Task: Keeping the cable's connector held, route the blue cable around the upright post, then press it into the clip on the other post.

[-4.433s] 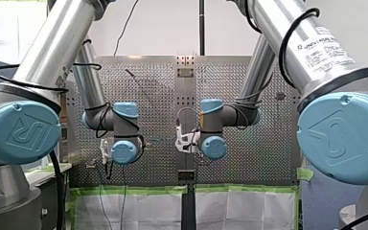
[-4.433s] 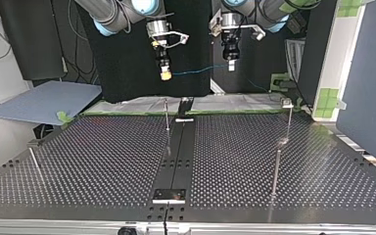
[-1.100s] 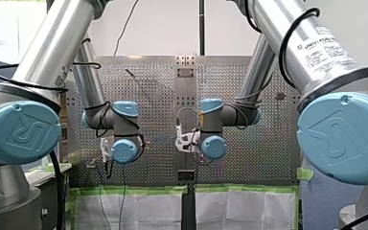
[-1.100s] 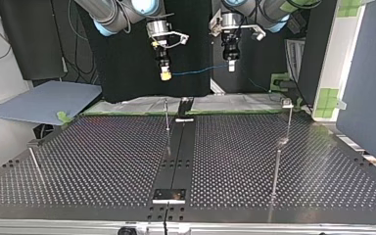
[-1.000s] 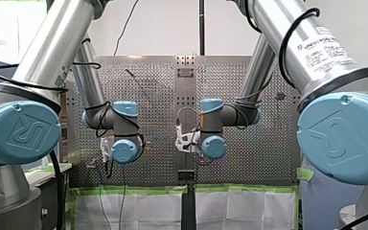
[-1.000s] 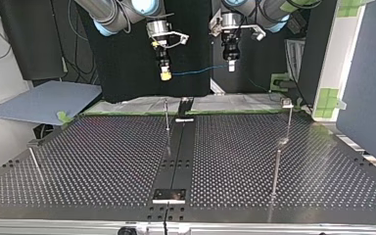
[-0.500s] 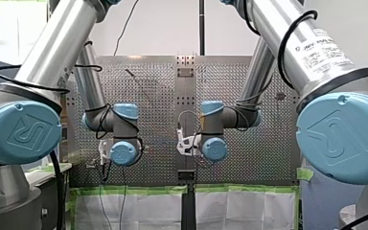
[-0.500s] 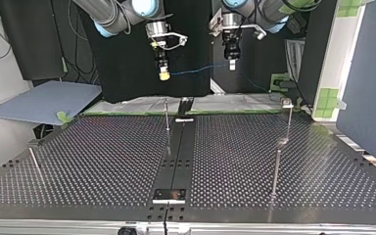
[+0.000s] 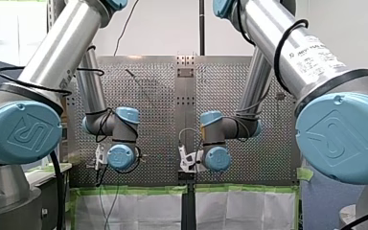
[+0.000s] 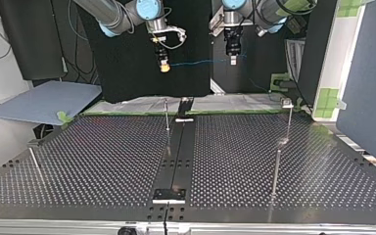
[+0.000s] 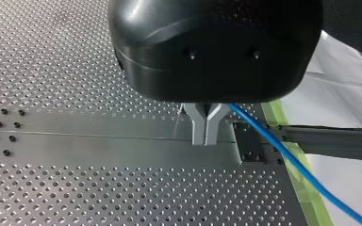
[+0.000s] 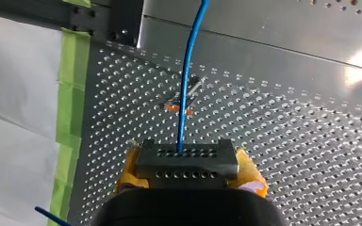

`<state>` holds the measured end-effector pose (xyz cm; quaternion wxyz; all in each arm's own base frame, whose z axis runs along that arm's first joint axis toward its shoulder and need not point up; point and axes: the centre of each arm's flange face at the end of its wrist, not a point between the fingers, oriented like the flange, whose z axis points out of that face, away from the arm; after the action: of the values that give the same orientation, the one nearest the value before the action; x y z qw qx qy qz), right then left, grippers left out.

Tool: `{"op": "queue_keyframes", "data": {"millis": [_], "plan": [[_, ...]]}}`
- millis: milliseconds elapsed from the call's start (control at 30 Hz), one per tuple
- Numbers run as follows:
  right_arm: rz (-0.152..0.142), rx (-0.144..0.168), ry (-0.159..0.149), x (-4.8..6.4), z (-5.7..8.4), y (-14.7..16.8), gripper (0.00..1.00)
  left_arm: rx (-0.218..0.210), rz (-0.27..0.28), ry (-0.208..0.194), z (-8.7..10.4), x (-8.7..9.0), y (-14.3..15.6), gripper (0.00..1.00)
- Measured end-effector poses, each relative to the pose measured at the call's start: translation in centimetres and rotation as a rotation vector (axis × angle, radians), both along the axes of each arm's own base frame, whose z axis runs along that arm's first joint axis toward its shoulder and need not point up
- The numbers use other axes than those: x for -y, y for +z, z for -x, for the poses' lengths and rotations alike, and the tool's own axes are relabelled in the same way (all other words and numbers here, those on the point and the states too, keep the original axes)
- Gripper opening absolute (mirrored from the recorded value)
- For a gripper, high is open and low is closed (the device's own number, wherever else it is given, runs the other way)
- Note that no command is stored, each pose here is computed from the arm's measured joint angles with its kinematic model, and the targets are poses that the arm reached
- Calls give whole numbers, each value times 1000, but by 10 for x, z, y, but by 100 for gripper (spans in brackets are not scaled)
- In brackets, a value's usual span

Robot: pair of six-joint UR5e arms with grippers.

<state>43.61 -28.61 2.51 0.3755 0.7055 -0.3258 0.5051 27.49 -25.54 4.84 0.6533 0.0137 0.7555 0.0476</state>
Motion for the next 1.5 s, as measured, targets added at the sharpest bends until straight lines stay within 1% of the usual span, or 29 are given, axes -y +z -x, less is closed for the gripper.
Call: {"op": "queue_keyframes", "data": {"millis": [200,267,367,467,500,567,633,700,867,1000,1100,1267,1400,1500], "plan": [[-3,-3,0,0,0,-1,0,0,1,-2,0,0,-1,0],[-1,-1,-4,0,0,-1,0,10,10,-6,-2,2,1,0],[8,20,-22,2,-2,8,0,35,39,-8,-6,5,9,0],[18,56,-45,3,-5,22,0,43,70,-13,-8,6,18,0],[22,74,-49,4,-6,28,0,44,80,-17,-9,6,21,0],[27,101,-49,7,-8,37,0,44,102,-26,-9,7,27,0],[33,127,-42,10,-12,48,0,46,119,-24,-10,6,32,0],[42,145,-28,15,-17,60,0,47,136,-10,-11,4,38,0],[68,180,14,24,-32,94,0,51,147,17,-11,-1,52,0],[96,205,42,31,-43,126,0,59,155,25,-15,-3,64,0],[113,221,64,34,-50,148,0,69,164,32,-20,-3,75,0],[128,241,90,35,-54,179,0,91,191,37,-31,-4,96,0],[142,264,108,34,-54,201,0,122,215,39,-44,-1,118,0],[149,277,118,35,-56,210,0,148,231,44,-53,0,137,0]]}}
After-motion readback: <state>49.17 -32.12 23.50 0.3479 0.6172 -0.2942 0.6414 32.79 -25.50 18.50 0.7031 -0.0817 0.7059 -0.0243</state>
